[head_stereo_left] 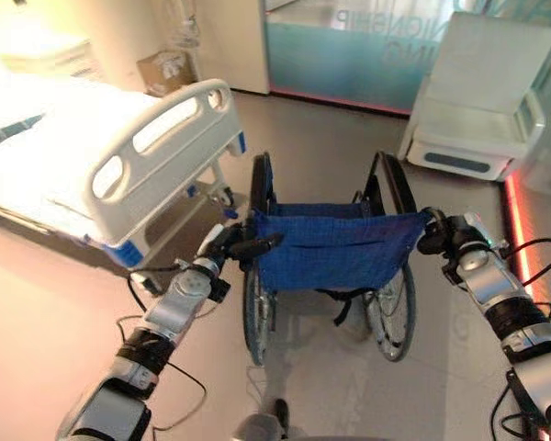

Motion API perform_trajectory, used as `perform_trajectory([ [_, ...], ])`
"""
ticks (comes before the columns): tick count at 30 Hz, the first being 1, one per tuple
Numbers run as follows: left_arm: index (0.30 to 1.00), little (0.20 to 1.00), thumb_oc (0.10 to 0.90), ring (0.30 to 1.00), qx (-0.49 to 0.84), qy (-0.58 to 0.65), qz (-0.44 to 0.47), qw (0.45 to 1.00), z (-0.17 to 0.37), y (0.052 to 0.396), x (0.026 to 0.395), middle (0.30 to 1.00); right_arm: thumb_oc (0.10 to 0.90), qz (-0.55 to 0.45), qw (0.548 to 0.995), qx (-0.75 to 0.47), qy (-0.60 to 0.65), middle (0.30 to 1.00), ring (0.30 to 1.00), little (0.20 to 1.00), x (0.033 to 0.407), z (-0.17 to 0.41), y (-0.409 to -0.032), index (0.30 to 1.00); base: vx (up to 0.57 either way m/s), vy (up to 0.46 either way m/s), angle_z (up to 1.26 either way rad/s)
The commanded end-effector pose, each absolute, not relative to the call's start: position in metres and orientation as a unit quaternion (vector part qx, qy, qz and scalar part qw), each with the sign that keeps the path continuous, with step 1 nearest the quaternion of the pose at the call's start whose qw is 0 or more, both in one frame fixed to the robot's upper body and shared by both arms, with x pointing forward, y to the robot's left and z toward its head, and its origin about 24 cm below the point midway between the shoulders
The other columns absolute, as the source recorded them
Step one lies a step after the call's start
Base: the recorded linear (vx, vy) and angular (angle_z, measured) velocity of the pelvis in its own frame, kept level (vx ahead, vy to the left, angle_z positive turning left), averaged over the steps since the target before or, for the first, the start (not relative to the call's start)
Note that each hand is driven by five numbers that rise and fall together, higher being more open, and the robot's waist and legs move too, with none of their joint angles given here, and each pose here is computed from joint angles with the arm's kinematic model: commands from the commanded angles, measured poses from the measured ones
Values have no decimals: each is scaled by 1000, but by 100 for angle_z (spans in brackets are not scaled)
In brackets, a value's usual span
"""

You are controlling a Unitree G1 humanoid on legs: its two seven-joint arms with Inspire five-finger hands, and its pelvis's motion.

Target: Push the wheelchair next to the bed

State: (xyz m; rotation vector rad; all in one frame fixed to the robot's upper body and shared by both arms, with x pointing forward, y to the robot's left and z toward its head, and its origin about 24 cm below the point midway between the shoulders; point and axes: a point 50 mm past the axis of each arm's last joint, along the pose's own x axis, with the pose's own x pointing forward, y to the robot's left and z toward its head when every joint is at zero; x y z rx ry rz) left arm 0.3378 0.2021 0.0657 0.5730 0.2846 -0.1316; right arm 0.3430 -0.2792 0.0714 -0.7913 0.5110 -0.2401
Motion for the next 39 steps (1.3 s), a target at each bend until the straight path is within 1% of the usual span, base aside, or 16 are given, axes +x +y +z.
perform_trajectory([
  [1,300,300,400,300,392,211,19,895,50,258,330,300,400,24,885,-336,321,300,300,300,299,-6,-243,300,419,56,-24],
  [8,300,300,400,300,397,185,18,899,64,262,342,300,400,23,888,-326,323,300,300,300,294,-7,-241,300,493,-139,24],
  [10,300,300,400,300,393,177,20,902,65,260,344,300,400,21,888,-330,319,300,300,300,297,-2,-244,300,411,-204,55],
  [13,300,300,400,300,400,171,22,900,69,256,349,300,400,22,892,-332,306,300,300,300,312,15,-241,300,403,-276,48],
  [15,300,300,400,300,390,178,24,903,64,256,347,300,400,28,890,-328,316,300,300,300,315,15,-238,300,466,-322,36],
  [19,300,300,400,300,395,194,31,897,53,266,338,300,400,52,885,-322,332,300,300,300,304,1,-237,300,467,-317,-9],
  [23,300,300,400,300,388,180,38,903,58,269,340,300,400,48,881,-325,340,300,300,300,290,-10,-244,300,397,-226,-1],
  [26,300,300,400,300,379,154,45,911,61,268,340,300,400,47,881,-328,337,300,300,300,290,-15,-239,300,573,-17,-3],
  [30,300,300,400,300,374,148,52,914,57,266,333,300,400,52,880,-337,330,300,300,300,293,-13,-231,300,470,61,-52],
  [33,300,300,400,300,368,155,65,915,52,273,322,300,400,65,877,-349,324,300,300,300,290,-12,-231,300,519,120,-61],
  [36,300,300,400,300,364,164,80,913,55,284,317,300,400,88,872,-364,315,300,300,300,297,-4,-231,300,605,258,-57],
  [39,300,300,400,300,353,169,75,917,48,283,313,300,400,88,871,-350,333,300,300,300,294,-11,-230,300,595,298,-70],
])
